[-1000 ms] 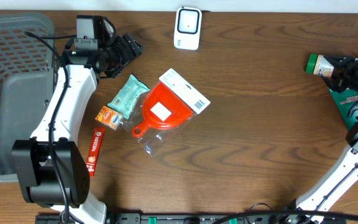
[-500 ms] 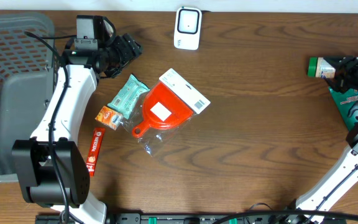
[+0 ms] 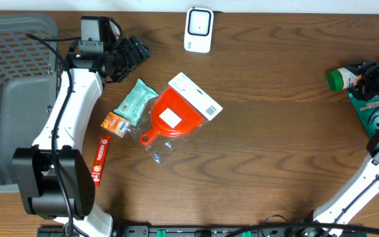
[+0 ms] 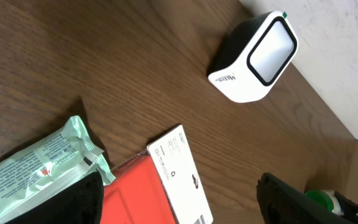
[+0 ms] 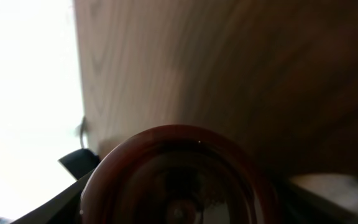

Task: Scan the item barcode
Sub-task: 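Lower the jar onto the table and open the right gripper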

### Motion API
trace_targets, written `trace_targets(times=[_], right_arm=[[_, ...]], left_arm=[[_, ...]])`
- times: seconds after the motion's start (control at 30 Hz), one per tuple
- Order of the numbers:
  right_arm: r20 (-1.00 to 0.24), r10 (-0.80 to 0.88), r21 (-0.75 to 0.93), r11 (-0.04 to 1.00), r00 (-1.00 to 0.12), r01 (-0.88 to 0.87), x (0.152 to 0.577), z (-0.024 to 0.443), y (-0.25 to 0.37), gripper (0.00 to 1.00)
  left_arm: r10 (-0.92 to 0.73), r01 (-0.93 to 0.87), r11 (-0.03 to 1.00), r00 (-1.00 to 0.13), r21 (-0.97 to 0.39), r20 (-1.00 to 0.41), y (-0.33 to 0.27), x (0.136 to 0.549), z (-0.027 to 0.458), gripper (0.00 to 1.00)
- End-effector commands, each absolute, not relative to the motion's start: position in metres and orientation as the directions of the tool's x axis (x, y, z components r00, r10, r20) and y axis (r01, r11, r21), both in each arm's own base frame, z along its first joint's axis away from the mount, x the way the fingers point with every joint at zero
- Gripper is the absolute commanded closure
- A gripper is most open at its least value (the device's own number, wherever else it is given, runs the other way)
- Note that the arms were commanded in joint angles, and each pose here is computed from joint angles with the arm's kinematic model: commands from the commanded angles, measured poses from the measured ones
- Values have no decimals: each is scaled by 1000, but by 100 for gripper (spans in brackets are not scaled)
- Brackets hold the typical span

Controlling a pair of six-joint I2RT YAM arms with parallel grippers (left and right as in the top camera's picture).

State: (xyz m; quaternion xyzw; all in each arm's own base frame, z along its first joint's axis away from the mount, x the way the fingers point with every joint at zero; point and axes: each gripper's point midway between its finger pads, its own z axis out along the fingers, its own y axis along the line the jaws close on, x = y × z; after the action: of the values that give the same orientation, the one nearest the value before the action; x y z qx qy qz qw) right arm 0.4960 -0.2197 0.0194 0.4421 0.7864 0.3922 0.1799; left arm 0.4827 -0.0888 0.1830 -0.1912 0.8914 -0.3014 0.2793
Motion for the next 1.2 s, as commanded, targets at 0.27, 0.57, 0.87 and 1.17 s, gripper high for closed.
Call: trace_targets(times=[0.27, 0.57, 0.87, 1.17], right_arm=[[29, 884, 451, 405, -467, 795, 439, -77, -258, 9], [10, 873, 532, 408, -487, 742, 444, -68, -267, 3], [-84, 838, 653, 455, -540, 605, 466, -22, -267, 5], [-296, 778, 642, 591, -554, 488, 478, 70, -275, 1]], left_arm=[[-509, -153, 753, -752, -640, -419, -84, 486, 197, 22], [-509, -153, 753, -752, -640, -419, -84, 486, 197, 22], [-502, -145, 758, -753, -636, -425, -85, 486, 197, 22], [-489, -130, 766, -754, -630, -439, -85, 486, 198, 22]])
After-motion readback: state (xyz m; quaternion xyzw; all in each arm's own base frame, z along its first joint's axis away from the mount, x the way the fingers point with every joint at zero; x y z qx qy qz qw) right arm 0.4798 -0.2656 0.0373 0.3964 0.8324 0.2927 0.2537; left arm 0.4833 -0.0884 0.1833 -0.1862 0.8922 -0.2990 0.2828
